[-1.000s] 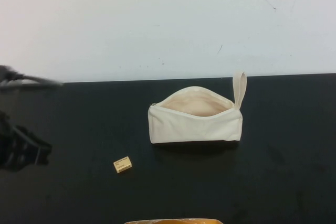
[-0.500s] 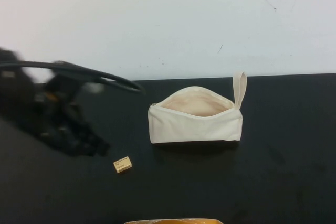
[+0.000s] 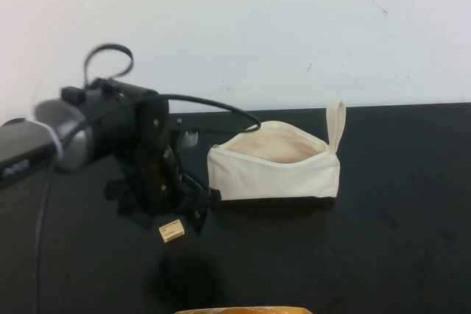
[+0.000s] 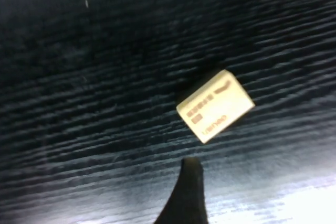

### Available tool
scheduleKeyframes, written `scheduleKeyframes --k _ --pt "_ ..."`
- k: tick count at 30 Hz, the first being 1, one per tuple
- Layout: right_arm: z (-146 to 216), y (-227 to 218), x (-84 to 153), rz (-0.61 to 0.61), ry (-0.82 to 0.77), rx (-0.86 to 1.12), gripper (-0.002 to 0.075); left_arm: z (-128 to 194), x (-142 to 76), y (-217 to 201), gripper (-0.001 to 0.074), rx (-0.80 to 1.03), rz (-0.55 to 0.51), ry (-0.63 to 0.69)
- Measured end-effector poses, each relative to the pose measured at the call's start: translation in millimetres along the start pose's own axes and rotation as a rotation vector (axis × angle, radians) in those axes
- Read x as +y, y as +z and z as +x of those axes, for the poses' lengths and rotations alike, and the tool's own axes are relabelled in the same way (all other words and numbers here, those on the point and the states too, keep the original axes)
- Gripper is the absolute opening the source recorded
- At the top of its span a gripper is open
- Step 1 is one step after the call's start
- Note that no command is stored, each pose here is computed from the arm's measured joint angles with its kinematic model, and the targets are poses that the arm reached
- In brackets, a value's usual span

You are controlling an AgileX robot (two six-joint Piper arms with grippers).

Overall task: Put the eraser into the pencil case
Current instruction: Pick up the eraser from the table

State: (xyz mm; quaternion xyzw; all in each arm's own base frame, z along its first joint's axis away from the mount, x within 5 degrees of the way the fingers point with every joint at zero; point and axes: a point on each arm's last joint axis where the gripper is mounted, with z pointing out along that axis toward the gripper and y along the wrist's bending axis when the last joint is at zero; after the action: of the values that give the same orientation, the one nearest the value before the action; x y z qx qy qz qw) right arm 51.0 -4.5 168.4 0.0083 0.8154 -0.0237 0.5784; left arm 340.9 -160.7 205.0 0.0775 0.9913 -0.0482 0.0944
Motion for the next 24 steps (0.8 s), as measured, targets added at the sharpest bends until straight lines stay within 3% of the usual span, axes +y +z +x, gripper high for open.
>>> scheduleKeyframes --k 14,24 --pt "0 0 0 0.0 0.0 0.0 -0.0001 -5 6 35 0.0544 0.015 -0.077 -0.099" --pt "0 0 0 0.0 0.0 0.0 -0.0001 -8 3 50 0.0544 0.011 -0.058 -0.137"
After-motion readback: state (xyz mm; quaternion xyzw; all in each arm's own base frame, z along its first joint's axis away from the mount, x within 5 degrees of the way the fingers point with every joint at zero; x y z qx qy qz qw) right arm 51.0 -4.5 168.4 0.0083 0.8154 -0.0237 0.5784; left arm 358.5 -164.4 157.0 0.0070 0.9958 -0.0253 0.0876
